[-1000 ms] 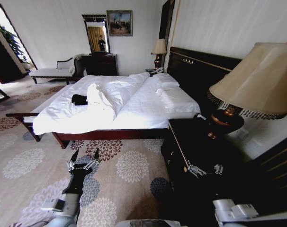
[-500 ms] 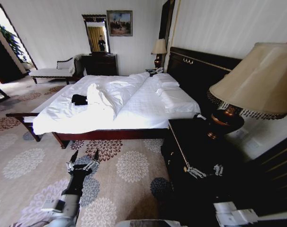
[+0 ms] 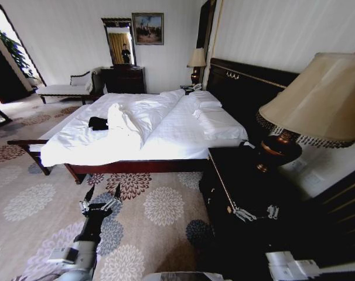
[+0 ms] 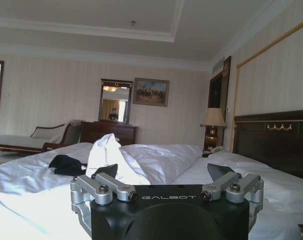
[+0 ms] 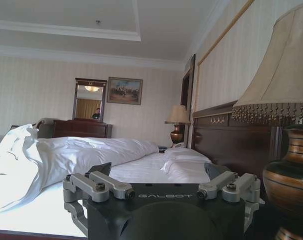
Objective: Fold the clothes on the bed.
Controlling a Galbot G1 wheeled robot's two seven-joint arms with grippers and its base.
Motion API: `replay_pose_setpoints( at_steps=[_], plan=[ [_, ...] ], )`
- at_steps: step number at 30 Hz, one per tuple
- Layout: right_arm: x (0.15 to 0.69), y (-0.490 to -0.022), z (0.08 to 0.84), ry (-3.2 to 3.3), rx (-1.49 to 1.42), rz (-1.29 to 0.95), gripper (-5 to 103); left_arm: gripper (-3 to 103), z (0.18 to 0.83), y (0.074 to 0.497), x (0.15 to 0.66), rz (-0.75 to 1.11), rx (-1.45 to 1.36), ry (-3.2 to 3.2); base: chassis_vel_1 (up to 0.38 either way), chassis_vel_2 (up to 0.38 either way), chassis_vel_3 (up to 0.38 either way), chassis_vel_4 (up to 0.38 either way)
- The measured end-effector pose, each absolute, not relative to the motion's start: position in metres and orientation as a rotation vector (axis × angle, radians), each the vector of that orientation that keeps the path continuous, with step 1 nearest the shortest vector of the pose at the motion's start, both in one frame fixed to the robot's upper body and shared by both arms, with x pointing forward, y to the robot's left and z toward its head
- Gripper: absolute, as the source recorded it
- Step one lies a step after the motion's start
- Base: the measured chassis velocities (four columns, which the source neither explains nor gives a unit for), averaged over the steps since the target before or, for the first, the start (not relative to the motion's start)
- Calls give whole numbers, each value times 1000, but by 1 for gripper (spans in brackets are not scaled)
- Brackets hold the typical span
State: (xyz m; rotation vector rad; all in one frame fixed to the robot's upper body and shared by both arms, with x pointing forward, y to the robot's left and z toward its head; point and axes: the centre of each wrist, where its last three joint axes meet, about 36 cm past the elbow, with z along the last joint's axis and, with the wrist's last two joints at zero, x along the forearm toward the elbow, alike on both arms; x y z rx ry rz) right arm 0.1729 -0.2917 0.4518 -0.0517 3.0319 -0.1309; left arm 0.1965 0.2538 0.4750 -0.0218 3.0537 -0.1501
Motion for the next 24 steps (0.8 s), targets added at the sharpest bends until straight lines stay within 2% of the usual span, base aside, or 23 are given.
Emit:
replay_pose_setpoints(
  at_steps=[6,24],
  plan=[
    [173,-291,452,3026,-46,-128,100,100,475,253,196,-152,-22,3054,-67,47,55,-70],
    [173,-290,449,3021,-39,-130,100,100,475,255,197,-147,-32,3058,-127,128,135,-130]
  ],
)
